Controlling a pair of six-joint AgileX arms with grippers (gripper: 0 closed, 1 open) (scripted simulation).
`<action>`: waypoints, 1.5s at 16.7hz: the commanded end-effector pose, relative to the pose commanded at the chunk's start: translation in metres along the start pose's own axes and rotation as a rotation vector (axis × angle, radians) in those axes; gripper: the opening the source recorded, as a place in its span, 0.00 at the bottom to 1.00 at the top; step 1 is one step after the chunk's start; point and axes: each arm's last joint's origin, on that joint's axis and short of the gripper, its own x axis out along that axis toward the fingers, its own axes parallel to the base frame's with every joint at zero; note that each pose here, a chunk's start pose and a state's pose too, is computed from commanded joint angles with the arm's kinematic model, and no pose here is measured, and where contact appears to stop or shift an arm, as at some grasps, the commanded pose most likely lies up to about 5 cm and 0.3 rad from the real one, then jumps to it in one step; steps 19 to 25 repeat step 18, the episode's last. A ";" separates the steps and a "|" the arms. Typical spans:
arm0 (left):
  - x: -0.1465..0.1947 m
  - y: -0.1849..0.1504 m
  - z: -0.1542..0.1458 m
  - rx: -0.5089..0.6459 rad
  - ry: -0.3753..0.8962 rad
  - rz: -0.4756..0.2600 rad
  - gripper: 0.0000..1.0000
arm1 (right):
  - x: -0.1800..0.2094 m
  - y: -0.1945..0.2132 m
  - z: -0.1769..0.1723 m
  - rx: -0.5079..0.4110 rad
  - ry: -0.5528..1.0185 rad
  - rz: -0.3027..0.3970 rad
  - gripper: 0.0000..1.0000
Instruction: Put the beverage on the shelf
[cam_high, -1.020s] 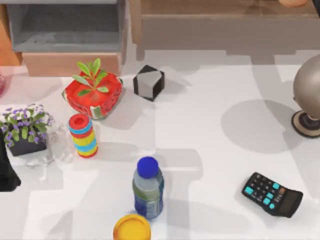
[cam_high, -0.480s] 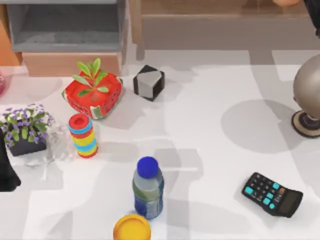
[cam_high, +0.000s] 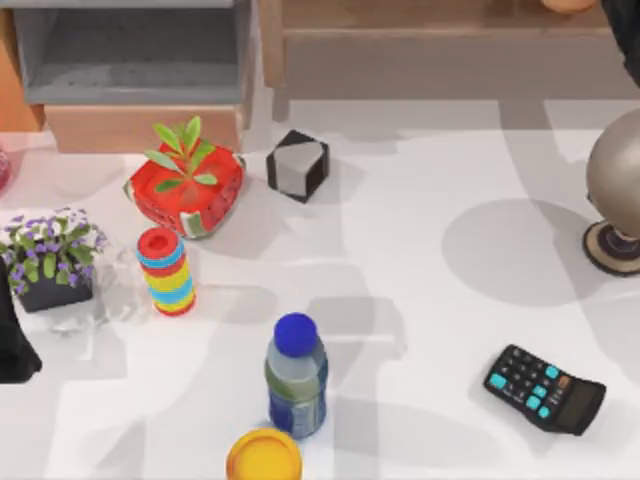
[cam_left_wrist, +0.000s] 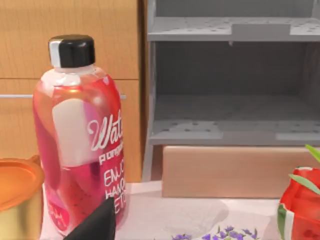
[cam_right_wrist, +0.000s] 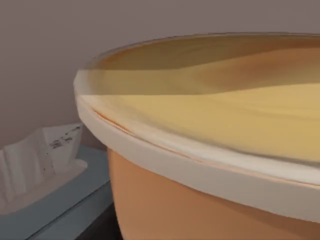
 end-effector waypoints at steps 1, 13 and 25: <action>0.000 0.000 0.000 0.000 0.000 0.000 1.00 | 0.000 0.000 0.000 0.000 0.000 0.000 0.15; 0.000 0.000 0.000 0.000 0.000 0.000 1.00 | 0.000 0.000 0.000 0.000 0.000 0.000 1.00; 0.000 0.000 0.000 0.000 0.000 0.000 1.00 | 0.000 0.000 0.000 0.000 0.000 0.000 1.00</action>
